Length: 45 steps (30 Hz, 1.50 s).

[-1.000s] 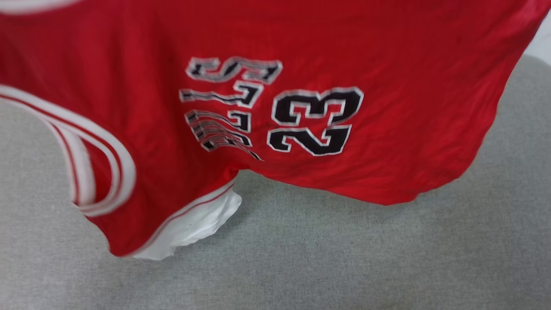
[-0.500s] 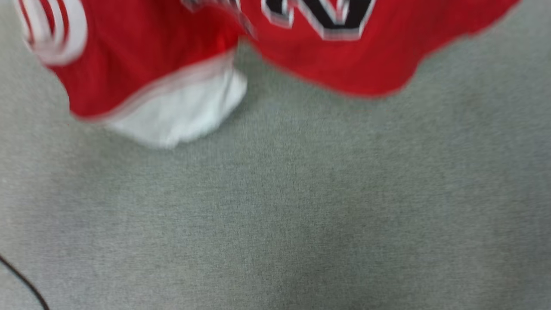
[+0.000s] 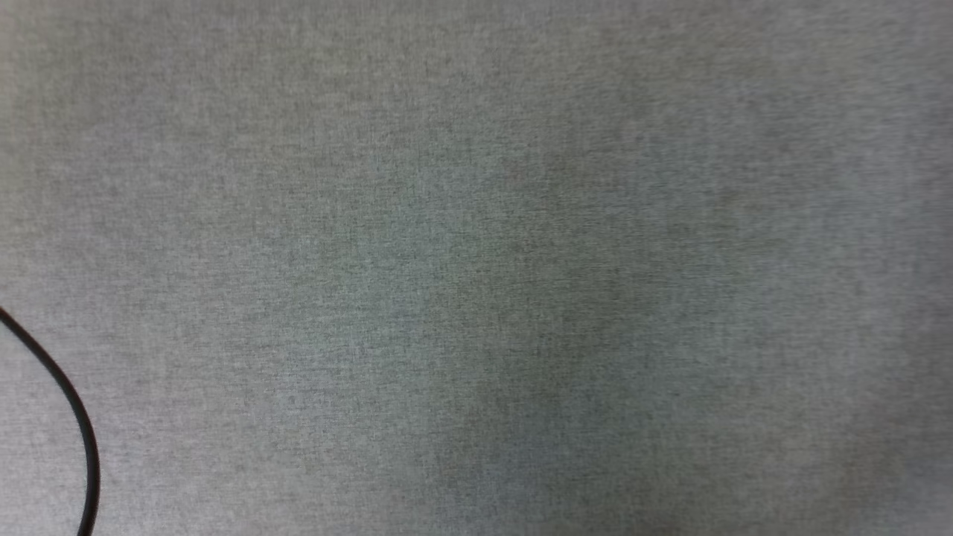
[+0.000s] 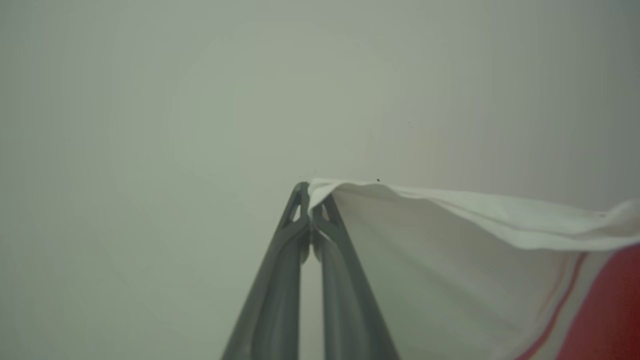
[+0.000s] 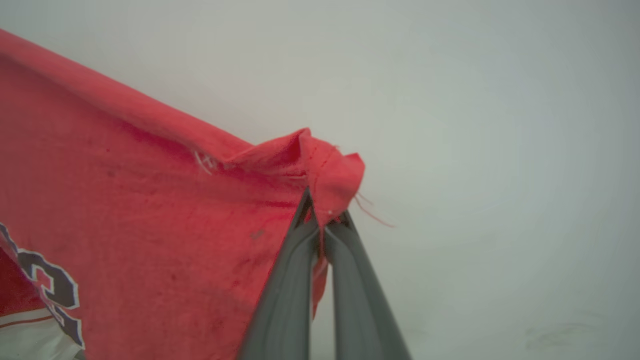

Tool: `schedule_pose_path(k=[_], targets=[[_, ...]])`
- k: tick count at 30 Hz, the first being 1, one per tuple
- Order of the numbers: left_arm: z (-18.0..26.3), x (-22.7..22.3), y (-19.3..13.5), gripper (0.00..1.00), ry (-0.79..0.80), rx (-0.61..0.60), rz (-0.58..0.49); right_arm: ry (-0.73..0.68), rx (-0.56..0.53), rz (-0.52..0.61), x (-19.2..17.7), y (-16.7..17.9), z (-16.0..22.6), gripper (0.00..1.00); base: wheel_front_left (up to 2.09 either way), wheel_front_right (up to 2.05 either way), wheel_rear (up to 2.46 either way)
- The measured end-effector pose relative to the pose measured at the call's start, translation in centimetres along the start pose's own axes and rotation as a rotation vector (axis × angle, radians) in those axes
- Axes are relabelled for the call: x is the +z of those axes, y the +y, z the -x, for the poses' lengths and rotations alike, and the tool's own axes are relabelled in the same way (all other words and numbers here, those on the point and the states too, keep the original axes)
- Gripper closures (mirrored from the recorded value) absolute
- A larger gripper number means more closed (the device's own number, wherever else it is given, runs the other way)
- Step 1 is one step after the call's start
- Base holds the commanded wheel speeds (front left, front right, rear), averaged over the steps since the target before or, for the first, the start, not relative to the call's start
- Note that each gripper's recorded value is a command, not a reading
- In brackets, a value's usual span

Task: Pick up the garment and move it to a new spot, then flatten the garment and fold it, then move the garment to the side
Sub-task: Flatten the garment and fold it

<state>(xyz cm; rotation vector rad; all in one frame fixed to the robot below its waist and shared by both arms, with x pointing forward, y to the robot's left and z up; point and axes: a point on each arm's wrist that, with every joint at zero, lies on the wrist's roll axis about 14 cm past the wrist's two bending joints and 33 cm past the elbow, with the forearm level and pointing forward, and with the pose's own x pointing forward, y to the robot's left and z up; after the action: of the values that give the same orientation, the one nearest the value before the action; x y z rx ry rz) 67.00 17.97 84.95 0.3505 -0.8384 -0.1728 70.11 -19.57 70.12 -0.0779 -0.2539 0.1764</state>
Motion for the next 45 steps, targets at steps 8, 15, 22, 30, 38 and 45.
schedule_pose_path(k=[8, 15, 22, 30, 38, 45], targets=[[2.6, -8.7, -3.9, 1.00, 0.145, -0.071, 0.037, 0.073, -0.005, -0.014, -6.9, 0.7, -2.4, 1.00, 0.00, 0.00, 0.00], [11.4, -16.6, -9.6, 1.00, 0.395, -0.190, 0.127, 0.217, 0.033, -0.041, -15.1, 3.0, -0.1, 1.00, 0.00, 0.00, 0.00], [21.0, -17.3, -12.1, 1.00, 0.578, -0.215, 0.223, 0.372, 0.077, -0.091, -20.3, 5.4, 6.1, 1.00, 0.00, 0.00, 0.00], [31.0, -13.9, -12.3, 1.00, 0.769, -0.233, 0.304, 0.551, 0.108, -0.133, -21.9, 6.5, 14.7, 1.00, 0.00, 0.00, 0.00], [40.1, -8.8, -12.5, 1.00, 0.989, -0.251, 0.362, 0.656, 0.119, -0.210, -20.8, 7.1, 22.0, 1.00, 0.00, 0.00, 0.00], [45.5, -4.1, -12.1, 1.00, 1.111, -0.242, 0.396, 0.642, 0.118, -0.276, -18.5, 7.6, 25.1, 1.00, 0.00, 0.00, 0.00]])
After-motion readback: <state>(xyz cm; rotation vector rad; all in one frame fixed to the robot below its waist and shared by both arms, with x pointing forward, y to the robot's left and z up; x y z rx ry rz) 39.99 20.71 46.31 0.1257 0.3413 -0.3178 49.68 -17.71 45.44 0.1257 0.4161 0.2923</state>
